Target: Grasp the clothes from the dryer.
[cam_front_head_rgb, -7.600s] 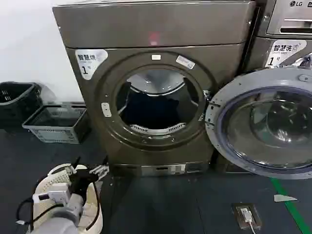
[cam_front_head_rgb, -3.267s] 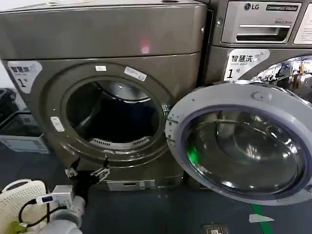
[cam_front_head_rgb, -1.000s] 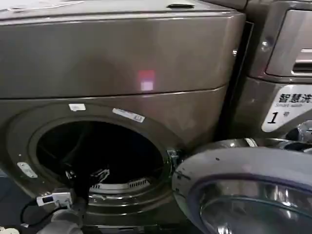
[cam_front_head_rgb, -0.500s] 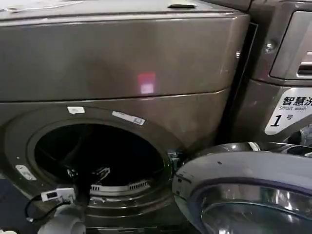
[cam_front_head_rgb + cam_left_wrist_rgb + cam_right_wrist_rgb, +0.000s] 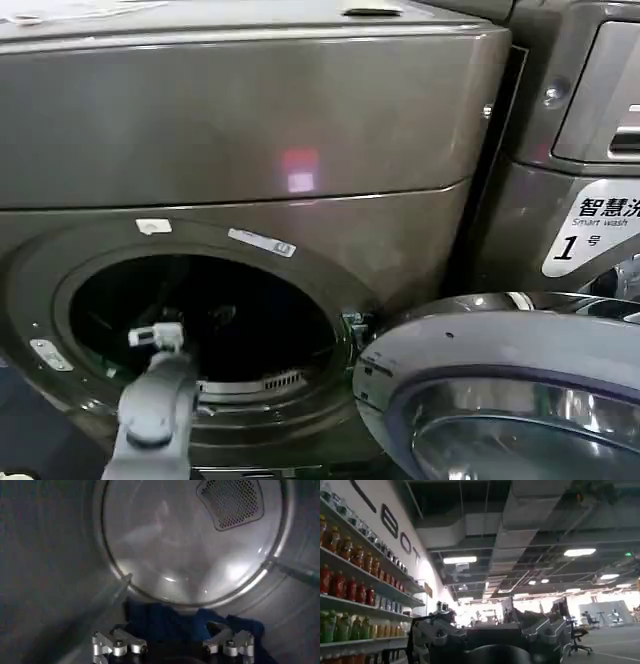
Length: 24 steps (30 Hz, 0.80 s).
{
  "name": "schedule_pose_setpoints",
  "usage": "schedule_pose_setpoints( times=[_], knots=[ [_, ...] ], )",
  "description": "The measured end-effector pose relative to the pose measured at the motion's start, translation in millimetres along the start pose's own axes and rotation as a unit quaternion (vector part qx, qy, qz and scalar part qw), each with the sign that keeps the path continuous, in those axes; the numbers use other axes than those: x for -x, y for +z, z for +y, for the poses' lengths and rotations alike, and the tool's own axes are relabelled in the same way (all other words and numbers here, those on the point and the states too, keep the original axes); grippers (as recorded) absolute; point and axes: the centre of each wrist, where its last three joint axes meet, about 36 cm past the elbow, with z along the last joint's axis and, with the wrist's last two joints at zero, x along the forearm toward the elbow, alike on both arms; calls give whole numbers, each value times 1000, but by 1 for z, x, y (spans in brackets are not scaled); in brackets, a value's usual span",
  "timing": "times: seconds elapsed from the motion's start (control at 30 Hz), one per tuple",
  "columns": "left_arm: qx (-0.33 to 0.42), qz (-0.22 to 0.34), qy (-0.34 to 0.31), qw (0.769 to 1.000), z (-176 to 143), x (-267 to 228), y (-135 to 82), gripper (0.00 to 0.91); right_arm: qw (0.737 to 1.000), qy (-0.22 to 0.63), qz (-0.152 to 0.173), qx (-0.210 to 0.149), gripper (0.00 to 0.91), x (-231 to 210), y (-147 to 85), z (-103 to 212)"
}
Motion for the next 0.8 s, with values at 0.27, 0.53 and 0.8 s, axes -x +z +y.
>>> schedule_pose_setpoints(
  times=[0.27,0.53,0.8],
  knots=[
    [242,-3,46,969,16,38,-27,907,1000,-2,-1,-8,907,1,3,-2],
    [439,30,106,892,42,54,-51,907,1000,-7,0,-11,907,1,7,2],
    [529,100,247,806,52,63,-75,907,1000,-7,2,-14,907,0,13,5]
  ],
)
